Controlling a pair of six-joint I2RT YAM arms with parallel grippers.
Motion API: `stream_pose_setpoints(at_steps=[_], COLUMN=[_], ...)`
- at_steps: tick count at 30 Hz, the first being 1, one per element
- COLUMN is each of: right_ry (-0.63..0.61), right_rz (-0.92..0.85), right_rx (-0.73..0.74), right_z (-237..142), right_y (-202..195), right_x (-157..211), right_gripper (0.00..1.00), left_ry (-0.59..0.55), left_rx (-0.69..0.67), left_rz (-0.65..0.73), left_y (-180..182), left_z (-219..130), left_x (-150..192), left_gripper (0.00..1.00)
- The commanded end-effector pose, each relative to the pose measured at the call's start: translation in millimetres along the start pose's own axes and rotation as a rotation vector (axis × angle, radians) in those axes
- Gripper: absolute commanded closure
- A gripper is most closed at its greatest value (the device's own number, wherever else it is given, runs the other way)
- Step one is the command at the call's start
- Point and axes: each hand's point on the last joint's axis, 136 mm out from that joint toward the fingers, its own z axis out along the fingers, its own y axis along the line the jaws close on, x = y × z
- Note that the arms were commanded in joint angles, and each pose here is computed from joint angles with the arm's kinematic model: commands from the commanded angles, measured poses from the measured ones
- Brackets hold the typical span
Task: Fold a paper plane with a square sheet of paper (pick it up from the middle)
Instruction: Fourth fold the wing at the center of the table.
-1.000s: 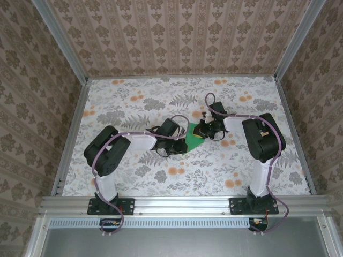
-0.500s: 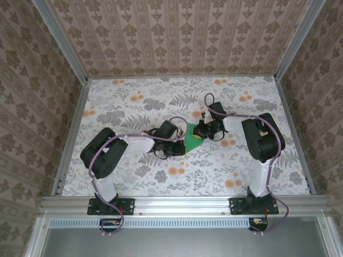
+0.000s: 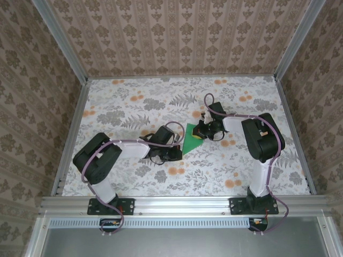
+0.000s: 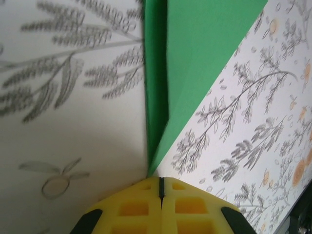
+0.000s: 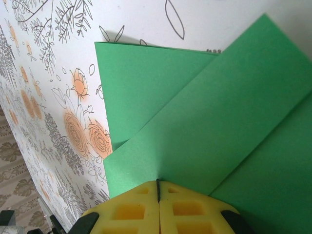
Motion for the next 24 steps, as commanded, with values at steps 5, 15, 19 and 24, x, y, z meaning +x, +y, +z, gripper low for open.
stream_pose_setpoints(at_steps=[5, 15, 19, 24], right_ry=[0.044, 0.054, 0.055, 0.061], right_rz=[0.113, 0.121, 0.122, 0.128], right_rx=[0.231, 0.218, 0.217, 0.228], right_z=[13.4, 17.4, 17.3, 17.9], right_y=[-71.5, -71.7, -71.7, -74.5], right_x=[22.1, 23.5, 23.8, 25.3], right_gripper=[0.93, 0.93, 0.93, 0.93], left_ry=[-0.131, -0.122, -0.089, -0.037], left_rx=[0.042, 0.023, 0.020, 0.013], left_rz=[0.109, 0.135, 0.130, 0.107], left_y=[-43.4, -46.9, -42.3, -31.1], left_z=[-37.0, 2.0, 17.4, 26.4], left_x=[-38.1, -84.7, -86.3, -73.5], left_gripper=[0.94, 0.93, 0.96, 0.97])
